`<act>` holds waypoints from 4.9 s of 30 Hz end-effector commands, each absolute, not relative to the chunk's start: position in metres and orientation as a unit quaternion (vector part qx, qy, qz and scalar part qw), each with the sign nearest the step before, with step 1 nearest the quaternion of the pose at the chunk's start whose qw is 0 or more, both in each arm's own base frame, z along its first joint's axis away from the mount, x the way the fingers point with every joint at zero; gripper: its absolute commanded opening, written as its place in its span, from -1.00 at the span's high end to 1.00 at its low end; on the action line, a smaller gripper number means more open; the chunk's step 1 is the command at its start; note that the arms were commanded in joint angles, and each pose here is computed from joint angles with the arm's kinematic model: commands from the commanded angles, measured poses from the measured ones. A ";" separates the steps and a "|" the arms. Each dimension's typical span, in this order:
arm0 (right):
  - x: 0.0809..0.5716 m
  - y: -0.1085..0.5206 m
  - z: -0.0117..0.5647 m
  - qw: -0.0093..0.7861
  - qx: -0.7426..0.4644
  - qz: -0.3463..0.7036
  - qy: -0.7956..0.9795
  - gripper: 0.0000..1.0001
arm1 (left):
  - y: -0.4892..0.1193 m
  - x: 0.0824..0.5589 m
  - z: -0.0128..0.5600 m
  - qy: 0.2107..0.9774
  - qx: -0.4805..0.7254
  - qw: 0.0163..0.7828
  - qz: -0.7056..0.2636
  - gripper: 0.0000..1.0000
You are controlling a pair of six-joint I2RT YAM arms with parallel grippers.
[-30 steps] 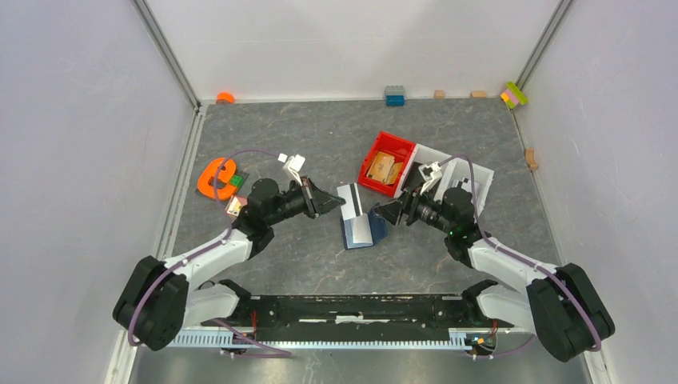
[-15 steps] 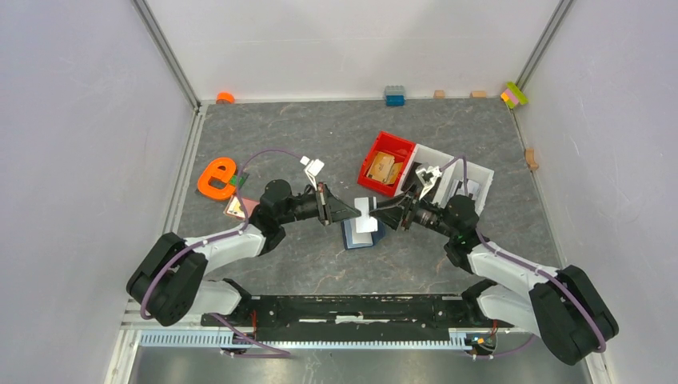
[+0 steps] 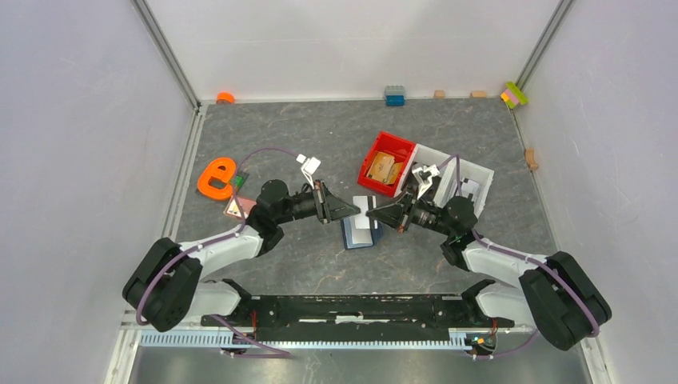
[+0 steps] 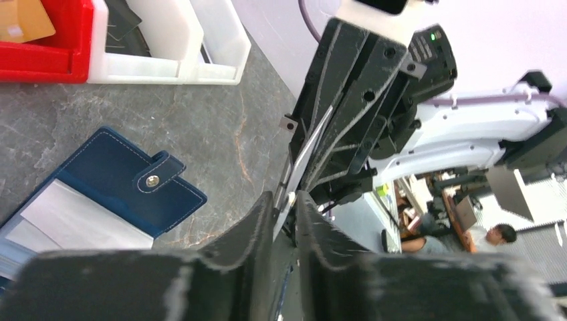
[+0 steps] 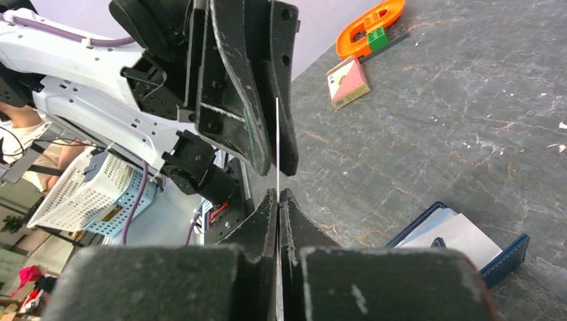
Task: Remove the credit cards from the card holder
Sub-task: Place the credit card in the storage box, then pick up the card holder from the center of the board.
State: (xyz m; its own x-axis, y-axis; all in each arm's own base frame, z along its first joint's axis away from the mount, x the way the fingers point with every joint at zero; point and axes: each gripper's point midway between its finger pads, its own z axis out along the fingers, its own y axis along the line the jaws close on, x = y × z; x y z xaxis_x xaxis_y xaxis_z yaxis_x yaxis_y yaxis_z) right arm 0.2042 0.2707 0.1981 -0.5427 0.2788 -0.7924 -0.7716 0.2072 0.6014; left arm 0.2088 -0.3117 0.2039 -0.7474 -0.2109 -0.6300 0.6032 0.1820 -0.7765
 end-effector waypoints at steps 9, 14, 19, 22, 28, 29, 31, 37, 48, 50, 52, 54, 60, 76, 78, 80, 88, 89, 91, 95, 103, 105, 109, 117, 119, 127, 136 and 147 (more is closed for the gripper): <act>0.279 0.200 0.163 0.513 -0.095 0.371 0.768 1.00 | -0.278 0.236 0.208 0.741 0.096 0.427 -0.510 -0.14; 0.302 0.107 0.166 0.587 0.040 0.149 0.795 1.00 | -0.271 0.234 0.217 0.733 0.091 0.444 -0.507 -0.15; 0.301 0.060 0.173 0.602 0.113 0.050 0.789 1.00 | -0.270 0.232 0.220 0.731 0.091 0.445 -0.510 -0.15; 0.301 0.044 0.165 0.584 0.137 0.002 0.800 1.00 | -0.270 0.232 0.220 0.731 0.091 0.444 -0.511 -0.15; 0.309 0.023 0.146 0.543 0.161 -0.026 0.824 1.00 | -0.271 0.230 0.221 0.730 0.090 0.442 -0.513 -0.14; 0.309 0.019 0.144 0.540 0.164 -0.028 0.825 1.00 | -0.271 0.231 0.221 0.730 0.090 0.442 -0.513 -0.14; 0.310 0.009 0.141 0.539 0.176 -0.028 0.823 1.00 | -0.270 0.231 0.221 0.730 0.090 0.443 -0.512 -0.14; 0.318 0.005 0.116 0.515 0.183 0.045 0.837 1.00 | -0.270 0.231 0.219 0.732 0.090 0.443 -0.510 -0.14; 0.348 0.014 0.100 0.472 0.178 0.151 0.850 0.90 | -0.267 0.233 0.217 0.735 0.089 0.449 -0.500 -0.14; 0.351 0.011 0.094 0.462 0.191 0.146 0.854 0.77 | -0.267 0.233 0.216 0.736 0.087 0.447 -0.500 -0.14; 0.350 0.004 0.090 0.452 0.205 0.132 0.858 0.19 | -0.268 0.234 0.215 0.737 0.087 0.445 -0.501 -0.14; 0.347 -0.001 0.094 0.463 0.216 0.120 0.851 -0.11 | -0.269 0.235 0.213 0.739 0.087 0.443 -0.500 -0.14; 0.336 0.014 0.141 0.543 0.170 0.162 0.807 -0.19 | -0.269 0.241 0.199 0.761 0.072 0.428 -0.482 -0.14; 0.284 0.183 0.176 0.530 -0.127 0.323 0.774 -0.96 | -0.267 0.256 0.164 0.821 0.039 0.379 -0.425 -0.11; 0.278 0.200 0.177 0.526 -0.149 0.340 0.766 -0.96 | -0.269 0.254 0.167 0.814 0.030 0.378 -0.440 -0.10; 0.272 0.217 0.170 0.508 -0.169 0.348 0.769 -0.96 | -0.272 0.254 0.172 0.807 0.024 0.378 -0.453 -0.10; 0.255 0.275 0.127 0.439 -0.223 0.297 0.818 -0.96 | -0.269 0.273 0.189 0.809 -0.014 0.396 -0.435 -0.08; 0.253 0.282 0.119 0.431 -0.230 0.279 0.827 -0.96 | -0.266 0.275 0.188 0.807 -0.009 0.409 -0.425 -0.08; 0.252 0.288 0.102 0.417 -0.237 0.235 0.845 -0.96 | -0.255 0.283 0.182 0.808 -0.007 0.439 -0.392 -0.08; 0.247 0.302 0.076 0.388 -0.262 0.138 0.873 -0.96 | -0.244 0.284 0.182 0.809 -0.009 0.457 -0.371 -0.09; 0.253 0.294 0.073 0.400 -0.267 0.019 0.877 -0.96 | -0.230 0.282 0.181 0.805 -0.004 0.482 -0.346 -0.11; 0.254 0.289 0.075 0.406 -0.261 0.010 0.876 -0.96 | -0.230 0.282 0.177 0.808 -0.004 0.479 -0.343 -0.11; 0.255 0.284 0.067 0.394 -0.267 -0.012 0.880 -0.96 | -0.231 0.283 0.172 0.814 0.000 0.471 -0.340 -0.11; 0.249 0.293 0.037 0.331 -0.282 0.056 0.898 -0.96 | -0.230 0.281 0.172 0.814 0.002 0.472 -0.338 -0.11; 0.247 0.294 0.034 0.323 -0.283 0.074 0.900 -0.96 | -0.230 0.281 0.171 0.814 0.003 0.472 -0.338 -0.11; 0.244 0.299 0.026 0.302 -0.295 0.090 0.902 -0.77 | -0.230 0.280 0.171 0.815 0.003 0.471 -0.338 -0.12; 0.242 0.302 0.024 0.293 -0.303 0.094 0.902 -0.27 | -0.231 0.280 0.170 0.816 0.005 0.468 -0.339 -0.11; 0.249 0.294 0.047 0.320 -0.269 0.160 0.894 0.32 | -0.237 0.280 0.163 0.824 0.009 0.451 -0.344 -0.12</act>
